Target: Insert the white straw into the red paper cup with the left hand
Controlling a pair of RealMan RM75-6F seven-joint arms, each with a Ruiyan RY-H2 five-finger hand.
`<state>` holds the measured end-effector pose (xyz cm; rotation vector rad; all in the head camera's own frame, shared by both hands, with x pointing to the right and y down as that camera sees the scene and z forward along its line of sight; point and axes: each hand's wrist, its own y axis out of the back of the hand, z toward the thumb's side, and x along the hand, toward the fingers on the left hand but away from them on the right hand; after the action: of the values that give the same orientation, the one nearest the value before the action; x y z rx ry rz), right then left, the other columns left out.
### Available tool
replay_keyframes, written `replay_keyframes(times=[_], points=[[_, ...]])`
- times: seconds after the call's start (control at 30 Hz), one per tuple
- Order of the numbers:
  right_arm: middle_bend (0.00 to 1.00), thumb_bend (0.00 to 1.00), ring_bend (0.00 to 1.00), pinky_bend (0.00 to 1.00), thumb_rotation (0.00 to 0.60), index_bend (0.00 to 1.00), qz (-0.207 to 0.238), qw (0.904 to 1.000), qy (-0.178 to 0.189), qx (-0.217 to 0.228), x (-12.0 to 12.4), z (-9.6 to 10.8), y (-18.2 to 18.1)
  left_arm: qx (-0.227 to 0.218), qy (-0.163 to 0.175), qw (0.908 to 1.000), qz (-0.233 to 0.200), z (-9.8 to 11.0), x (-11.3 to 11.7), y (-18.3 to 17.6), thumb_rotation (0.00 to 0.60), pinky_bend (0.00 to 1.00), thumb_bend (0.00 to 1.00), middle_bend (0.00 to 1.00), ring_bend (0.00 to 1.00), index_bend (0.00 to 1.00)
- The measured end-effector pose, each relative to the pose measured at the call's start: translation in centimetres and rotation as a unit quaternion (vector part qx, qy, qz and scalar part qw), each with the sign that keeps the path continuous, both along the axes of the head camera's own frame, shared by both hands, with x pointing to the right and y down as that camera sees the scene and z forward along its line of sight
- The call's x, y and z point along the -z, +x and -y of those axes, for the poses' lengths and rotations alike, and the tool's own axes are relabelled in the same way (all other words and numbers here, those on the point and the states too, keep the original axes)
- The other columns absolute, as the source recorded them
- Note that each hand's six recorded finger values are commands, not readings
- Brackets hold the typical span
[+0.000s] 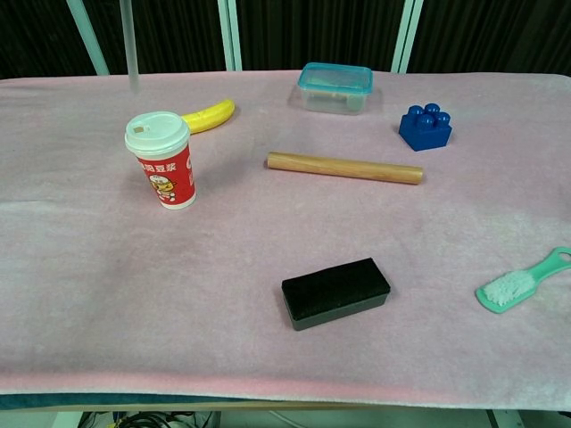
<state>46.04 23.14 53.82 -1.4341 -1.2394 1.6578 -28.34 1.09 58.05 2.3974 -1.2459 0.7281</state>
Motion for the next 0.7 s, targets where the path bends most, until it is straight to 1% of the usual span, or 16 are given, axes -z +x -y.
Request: replay_keyframes(times=[0.17, 0.37, 0.47, 0.57, 0.7], points=[[0.05, 0.28, 0.16, 0.2, 0.6, 0.02, 0.001, 1.0, 0.001, -0.003, 0.1, 0.0, 0.1, -0.01, 0.0, 0.9999, 0.003, -1.2, -1.1, -0.4, 0.6, 0.11, 0.42, 0.29, 0.02, 0.65], [0.05, 0.28, 0.16, 0.2, 0.6, 0.02, 0.001, 1.0, 0.002, -0.005, 0.1, 0.0, 0.1, -0.015, 0.006, 0.9994, -0.03, -2.0, -1.7, -0.7, 0.6, 0.11, 0.42, 0.29, 0.02, 0.66], [0.05, 0.28, 0.16, 0.2, 0.6, 0.02, 0.002, 1.0, 0.001, -0.006, 0.1, 0.0, 0.1, -0.011, 0.004, 0.9983, -0.057, -2.0, -2.1, -1.3, 0.6, 0.11, 0.42, 0.29, 0.02, 0.66], [0.05, 0.28, 0.16, 0.2, 0.6, 0.02, 0.002, 1.0, 0.001, -0.006, 0.1, 0.0, 0.1, -0.015, 0.004, 0.9968, -0.079, -1.7, -2.4, -2.3, 0.6, 0.1, 0.42, 0.29, 0.02, 0.66], [0.05, 0.28, 0.16, 0.2, 0.6, 0.02, 0.002, 1.0, 0.001, -0.008, 0.1, 0.0, 0.2, -0.042, 0.008, 0.9949, -0.091, -1.2, -2.9, -3.1, 0.6, 0.1, 0.42, 0.29, 0.02, 0.66]])
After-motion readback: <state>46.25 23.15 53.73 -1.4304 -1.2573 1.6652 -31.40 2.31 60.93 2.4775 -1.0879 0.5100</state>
